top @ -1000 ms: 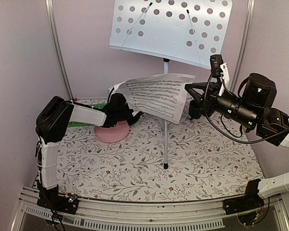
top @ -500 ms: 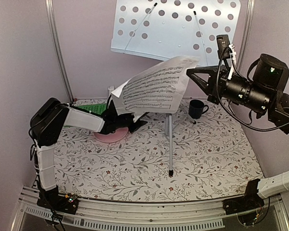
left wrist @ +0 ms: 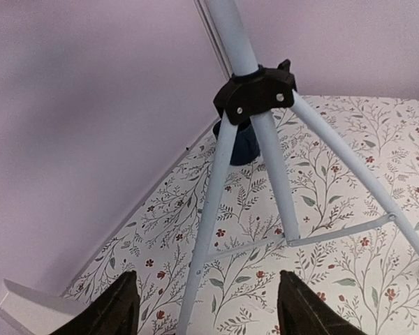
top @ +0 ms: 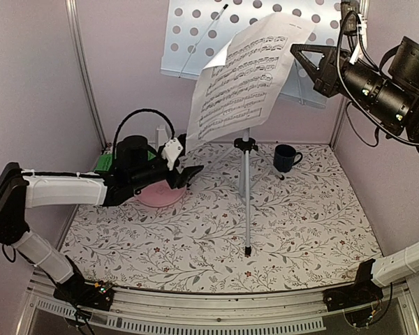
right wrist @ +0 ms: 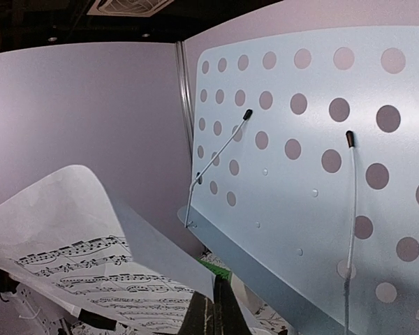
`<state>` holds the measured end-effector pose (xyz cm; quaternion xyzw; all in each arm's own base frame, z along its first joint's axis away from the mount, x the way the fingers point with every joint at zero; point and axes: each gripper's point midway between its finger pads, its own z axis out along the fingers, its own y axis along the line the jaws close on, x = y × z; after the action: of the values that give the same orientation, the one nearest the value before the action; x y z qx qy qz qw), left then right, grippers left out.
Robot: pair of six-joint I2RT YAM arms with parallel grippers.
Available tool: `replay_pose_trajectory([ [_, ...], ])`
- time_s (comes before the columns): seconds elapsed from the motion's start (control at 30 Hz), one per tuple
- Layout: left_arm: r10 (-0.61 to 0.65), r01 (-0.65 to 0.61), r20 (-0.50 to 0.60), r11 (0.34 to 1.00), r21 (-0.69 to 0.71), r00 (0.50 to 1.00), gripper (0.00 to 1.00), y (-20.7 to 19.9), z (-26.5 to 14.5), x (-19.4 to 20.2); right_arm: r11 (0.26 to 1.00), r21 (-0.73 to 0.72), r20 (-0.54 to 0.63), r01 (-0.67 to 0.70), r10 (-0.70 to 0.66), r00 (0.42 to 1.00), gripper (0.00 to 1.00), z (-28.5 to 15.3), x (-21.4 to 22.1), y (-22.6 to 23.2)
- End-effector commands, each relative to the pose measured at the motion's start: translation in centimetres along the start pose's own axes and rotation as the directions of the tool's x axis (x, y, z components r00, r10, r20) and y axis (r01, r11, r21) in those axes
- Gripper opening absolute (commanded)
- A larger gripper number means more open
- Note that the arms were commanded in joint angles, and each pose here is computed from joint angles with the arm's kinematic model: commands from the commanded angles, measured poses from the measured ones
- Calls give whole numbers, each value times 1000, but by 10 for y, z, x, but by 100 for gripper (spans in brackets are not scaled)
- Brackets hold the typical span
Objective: Set up the instrument practice props
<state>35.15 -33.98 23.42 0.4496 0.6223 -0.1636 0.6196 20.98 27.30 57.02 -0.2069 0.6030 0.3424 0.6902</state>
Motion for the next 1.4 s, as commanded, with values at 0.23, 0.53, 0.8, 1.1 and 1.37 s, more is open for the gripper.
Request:
replay_pose_trajectory([
  [0.23, -2, 23, 247, 997, -79, 969, 67, -4, -81, -117, 950, 313, 212, -9, -61, 975, 0, -7, -67, -49],
  [0.53, 22, 51, 417, 985, -163, 909, 63, 15, -123, -207, 873, 486, 300, -42, -122, 946, 0, 1, -90, -71],
  [0.8, 86, 29, 453, 970, -242, 887, 60, 39, -120, -258, 898, 423, 427, -120, -81, 900, 0, -7, -116, -64],
  [1.1, 173, -106, 522, 982, -155, 835, 61, 24, -116, -303, 927, 358, 465, -112, -73, 882, 0, -7, -123, -53],
  [1.37, 89, -151, 633, 988, 44, 769, 80, -7, -134, -325, 986, 169, 368, 13, -75, 927, 0, 0, -98, -20],
])
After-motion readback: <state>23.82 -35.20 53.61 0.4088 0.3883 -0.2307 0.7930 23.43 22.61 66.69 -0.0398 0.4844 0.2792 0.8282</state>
